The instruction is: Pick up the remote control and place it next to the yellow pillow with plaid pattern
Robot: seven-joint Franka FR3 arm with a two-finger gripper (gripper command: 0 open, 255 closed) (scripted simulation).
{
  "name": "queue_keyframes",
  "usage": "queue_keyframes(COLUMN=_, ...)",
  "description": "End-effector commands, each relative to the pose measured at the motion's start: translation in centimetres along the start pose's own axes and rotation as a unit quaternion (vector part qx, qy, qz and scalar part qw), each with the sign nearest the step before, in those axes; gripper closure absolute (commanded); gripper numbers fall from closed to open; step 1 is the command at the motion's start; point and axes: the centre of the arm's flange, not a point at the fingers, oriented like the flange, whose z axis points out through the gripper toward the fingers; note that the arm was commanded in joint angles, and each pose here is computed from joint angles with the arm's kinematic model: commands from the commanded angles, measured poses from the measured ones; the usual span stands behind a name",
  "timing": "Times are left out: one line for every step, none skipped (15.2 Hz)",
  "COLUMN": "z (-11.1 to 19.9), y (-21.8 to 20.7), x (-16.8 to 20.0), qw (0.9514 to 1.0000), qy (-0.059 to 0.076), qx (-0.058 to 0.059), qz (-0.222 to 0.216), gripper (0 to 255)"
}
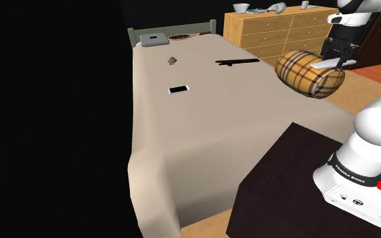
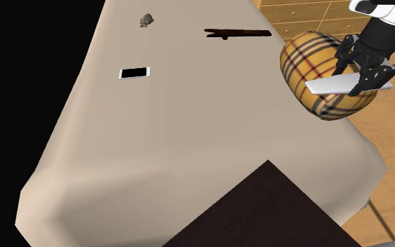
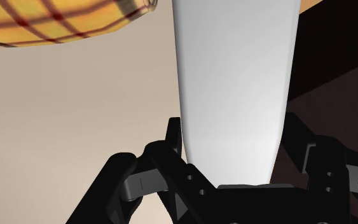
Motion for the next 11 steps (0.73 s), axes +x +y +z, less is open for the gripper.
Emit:
queue_keyframes(z=0.9, y=-0.1, x=-0.1, qw=1.0000, qy=0.000, qx=0.000, qz=0.000, gripper=255)
queue_keyframes(z=1.5, y=-0.1, x=-0.1, qw=1.0000, qy=0.000, qx=0.000, qz=0.000, gripper=255)
queue_keyframes(z=2.0, y=-0.1, x=-0.1, qw=1.0000, qy=0.000, qx=0.000, qz=0.000, gripper=255)
queue_keyframes(z=2.5, y=-0.1, x=0.0, qw=1.0000, qy=0.000, qx=0.000, qz=0.000, gripper=255)
queue_keyframes(z=3.1, y=-0.1, x=0.0, qw=1.0000, qy=0.000, qx=0.000, qz=0.000, gripper=255)
queue_keyframes(z=3.6, y=-0.1, x=0.0, qw=1.0000, qy=0.000, qx=0.000, qz=0.000, gripper=255)
queue_keyframes(z=4.1, y=-0.1, x=0.0, qw=1.0000, qy=0.000, qx=0.000, qz=0.000, gripper=255)
queue_keyframes(z=4.6, y=-0.1, x=0.0, qw=1.0000, qy=0.000, qx=0.000, qz=0.000, gripper=255)
queue_keyframes(z=5.2, y=-0.1, x=0.0, qw=1.0000, qy=0.000, qx=0.000, qz=0.000, gripper=255)
queue_keyframes(z=5.7, y=-0.1, x=0.0, qw=1.0000, qy=0.000, qx=0.000, qz=0.000, gripper=255)
queue_keyframes(z=6.2, y=-0.1, x=0.0, qw=1.0000, qy=0.000, qx=0.000, qz=0.000, gripper=255)
